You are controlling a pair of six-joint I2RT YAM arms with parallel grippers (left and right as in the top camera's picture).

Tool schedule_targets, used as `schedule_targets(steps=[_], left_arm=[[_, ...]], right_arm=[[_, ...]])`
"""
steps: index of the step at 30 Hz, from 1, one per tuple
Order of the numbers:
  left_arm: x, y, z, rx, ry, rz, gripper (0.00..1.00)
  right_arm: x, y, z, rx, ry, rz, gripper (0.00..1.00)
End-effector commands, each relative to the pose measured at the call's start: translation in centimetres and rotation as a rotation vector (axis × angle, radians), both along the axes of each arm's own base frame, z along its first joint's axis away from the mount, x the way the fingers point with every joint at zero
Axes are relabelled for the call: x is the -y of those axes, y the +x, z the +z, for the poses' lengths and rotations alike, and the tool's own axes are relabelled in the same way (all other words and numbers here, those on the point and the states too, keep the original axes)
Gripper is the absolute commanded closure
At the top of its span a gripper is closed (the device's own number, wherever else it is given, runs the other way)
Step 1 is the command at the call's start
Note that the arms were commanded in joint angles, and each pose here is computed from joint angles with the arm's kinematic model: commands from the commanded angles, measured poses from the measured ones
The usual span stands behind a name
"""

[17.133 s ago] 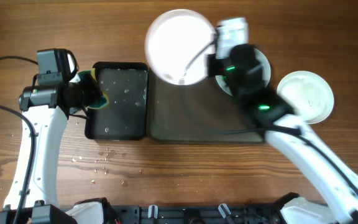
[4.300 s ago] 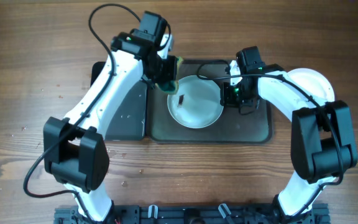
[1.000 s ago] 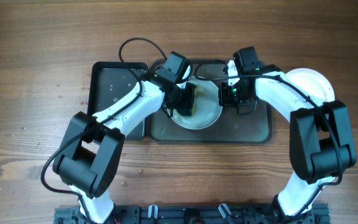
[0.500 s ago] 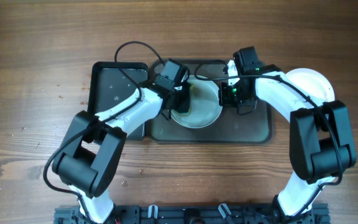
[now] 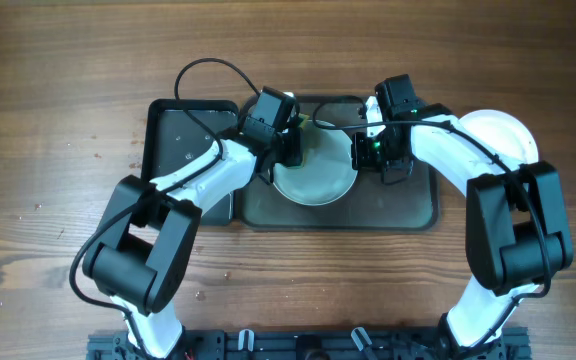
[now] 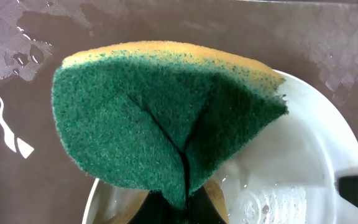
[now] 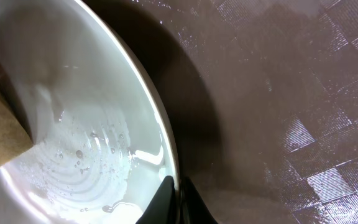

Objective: Clean dirty plates on tray and stack at the side
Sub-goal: 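Scrub the center plate with the sponge while the right gripper holds its rim, then withdraw the left gripper with the sponge to the far left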

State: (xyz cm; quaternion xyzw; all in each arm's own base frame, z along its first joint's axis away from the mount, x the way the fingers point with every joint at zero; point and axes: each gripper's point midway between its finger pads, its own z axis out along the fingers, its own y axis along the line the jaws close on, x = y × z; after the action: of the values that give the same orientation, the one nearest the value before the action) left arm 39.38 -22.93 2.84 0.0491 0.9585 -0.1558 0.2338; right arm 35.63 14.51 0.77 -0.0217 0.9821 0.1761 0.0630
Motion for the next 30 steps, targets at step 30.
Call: schedule_targets(steps=[30], left_arm=[[2.5, 2.4, 15.9, 0.329, -0.281, -0.071, 0.96]], right_arm=[[-0.5, -0.7, -0.8, -0.019, 0.014, 0.039, 0.95]])
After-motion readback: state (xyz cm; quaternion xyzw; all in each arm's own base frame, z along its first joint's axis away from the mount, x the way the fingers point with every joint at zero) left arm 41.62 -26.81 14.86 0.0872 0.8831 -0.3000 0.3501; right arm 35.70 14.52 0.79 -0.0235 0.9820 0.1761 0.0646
